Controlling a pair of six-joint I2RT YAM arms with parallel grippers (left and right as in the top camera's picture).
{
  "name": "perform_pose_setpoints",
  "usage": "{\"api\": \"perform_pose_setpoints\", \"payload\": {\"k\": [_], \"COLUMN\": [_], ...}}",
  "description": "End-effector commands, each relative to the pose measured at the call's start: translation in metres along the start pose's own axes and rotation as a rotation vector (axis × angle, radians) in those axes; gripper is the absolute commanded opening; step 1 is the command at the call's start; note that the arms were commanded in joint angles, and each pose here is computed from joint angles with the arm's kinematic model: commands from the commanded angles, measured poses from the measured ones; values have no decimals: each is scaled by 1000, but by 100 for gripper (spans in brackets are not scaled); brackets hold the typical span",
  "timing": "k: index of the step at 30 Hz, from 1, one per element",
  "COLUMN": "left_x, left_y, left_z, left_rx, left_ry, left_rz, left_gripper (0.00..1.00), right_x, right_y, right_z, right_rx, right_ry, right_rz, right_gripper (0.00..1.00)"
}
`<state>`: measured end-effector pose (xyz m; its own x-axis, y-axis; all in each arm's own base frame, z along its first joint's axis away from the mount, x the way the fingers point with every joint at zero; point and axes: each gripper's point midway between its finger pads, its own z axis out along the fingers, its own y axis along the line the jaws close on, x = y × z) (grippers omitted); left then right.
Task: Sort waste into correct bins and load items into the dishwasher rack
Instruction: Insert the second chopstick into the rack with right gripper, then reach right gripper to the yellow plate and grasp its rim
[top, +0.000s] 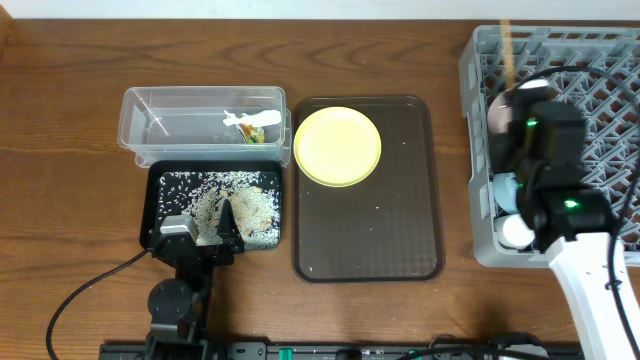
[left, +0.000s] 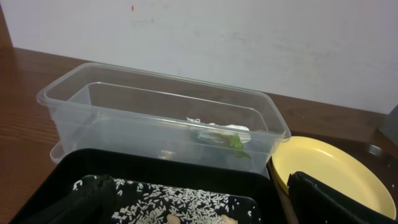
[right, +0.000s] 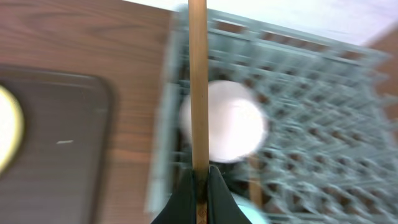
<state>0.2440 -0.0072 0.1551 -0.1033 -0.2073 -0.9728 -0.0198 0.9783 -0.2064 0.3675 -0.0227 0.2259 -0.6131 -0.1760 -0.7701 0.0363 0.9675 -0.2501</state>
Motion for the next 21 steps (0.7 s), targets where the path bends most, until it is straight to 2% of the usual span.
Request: {"api": "perform_pose_setpoints", "payload": {"k": [1,7,13,15,19,21], "left_x": [17,16,17,16,17,16], "left_y": [6,6,6,6,6,6], "left_z": [2,2,2,2,2,2], "left_rx": [-23,-22,-23,-22,-23,-22], "left_ry": [42,41,42,41,42,41], "left_rz": [20,20,20,20,20,20], "left_gripper": [90,90,90,90,90,90], "right_x": [9,42,81,88,73,57], "right_y": [-36,-77,-87,-96,-101,-97], "right_z": [13,57,88,90,81,71], "right_rx": [89,171,188,247,279,269], "right_ry": [42,151,276,307,263,208], "right_rz": [-27,43,51,45,47,62], "right_gripper": [1,1,1,2,38,51]}}
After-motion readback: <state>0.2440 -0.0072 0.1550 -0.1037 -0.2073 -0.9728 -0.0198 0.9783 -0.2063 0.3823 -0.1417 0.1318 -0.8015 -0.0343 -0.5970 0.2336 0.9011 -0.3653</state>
